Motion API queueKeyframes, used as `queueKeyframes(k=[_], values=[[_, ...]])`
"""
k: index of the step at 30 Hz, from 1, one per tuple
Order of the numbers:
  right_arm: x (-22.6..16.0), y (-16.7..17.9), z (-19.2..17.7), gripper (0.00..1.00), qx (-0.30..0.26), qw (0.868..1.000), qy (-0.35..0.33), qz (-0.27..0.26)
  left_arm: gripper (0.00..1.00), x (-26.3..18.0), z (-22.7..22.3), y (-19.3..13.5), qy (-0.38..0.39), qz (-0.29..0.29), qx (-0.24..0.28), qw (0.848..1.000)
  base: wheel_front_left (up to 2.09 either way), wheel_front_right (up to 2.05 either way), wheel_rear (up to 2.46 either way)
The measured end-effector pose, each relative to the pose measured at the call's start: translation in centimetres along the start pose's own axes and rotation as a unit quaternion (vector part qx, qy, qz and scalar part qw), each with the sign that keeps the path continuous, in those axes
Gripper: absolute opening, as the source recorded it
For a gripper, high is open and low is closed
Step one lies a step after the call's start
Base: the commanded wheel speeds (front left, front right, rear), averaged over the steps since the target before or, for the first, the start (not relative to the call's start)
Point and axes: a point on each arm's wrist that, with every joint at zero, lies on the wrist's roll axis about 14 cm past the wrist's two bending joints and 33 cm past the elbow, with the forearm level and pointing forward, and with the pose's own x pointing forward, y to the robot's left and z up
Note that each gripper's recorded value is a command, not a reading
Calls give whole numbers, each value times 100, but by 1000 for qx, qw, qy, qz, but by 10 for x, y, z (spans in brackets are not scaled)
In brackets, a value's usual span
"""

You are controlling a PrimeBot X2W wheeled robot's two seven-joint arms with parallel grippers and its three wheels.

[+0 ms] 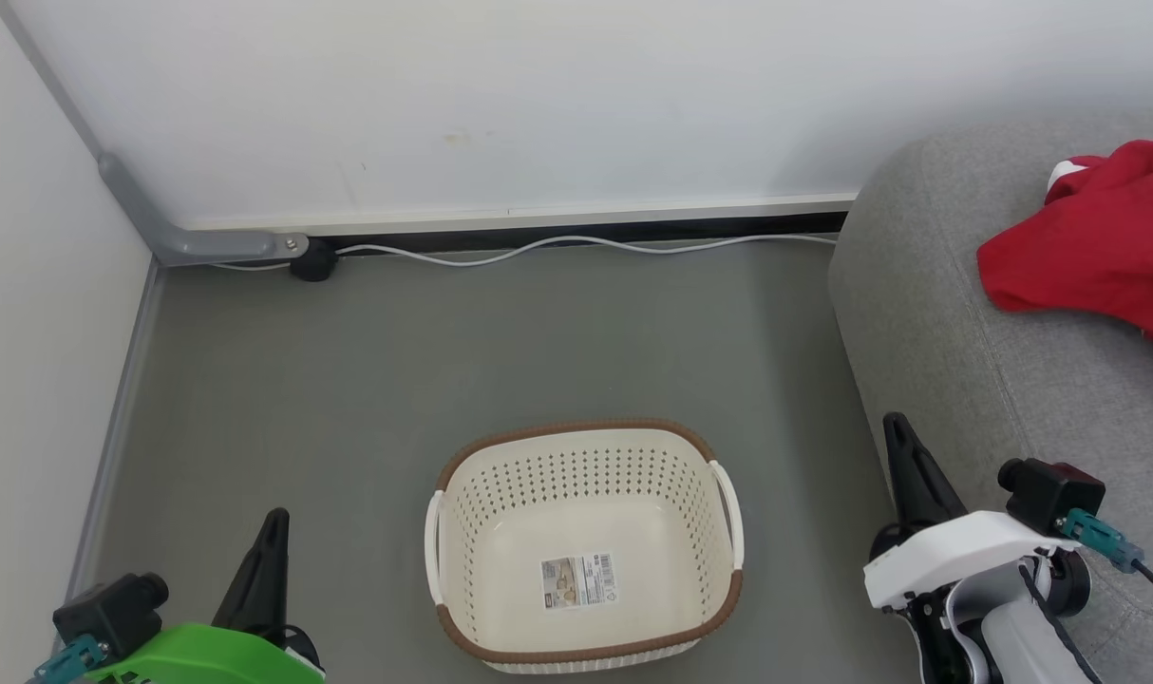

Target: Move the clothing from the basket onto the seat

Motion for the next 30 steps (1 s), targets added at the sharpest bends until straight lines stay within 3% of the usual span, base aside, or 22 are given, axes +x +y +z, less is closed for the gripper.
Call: queueKeyframes(k=[14,30], values=[[-1,-17,2,0,99,995,8,-31,0,1,0,12,5,22,-77,997,0,0,0],[-2,-33,5,0,215,975,9,-56,0,8,3,18,5,32,-164,986,0,0,0]])
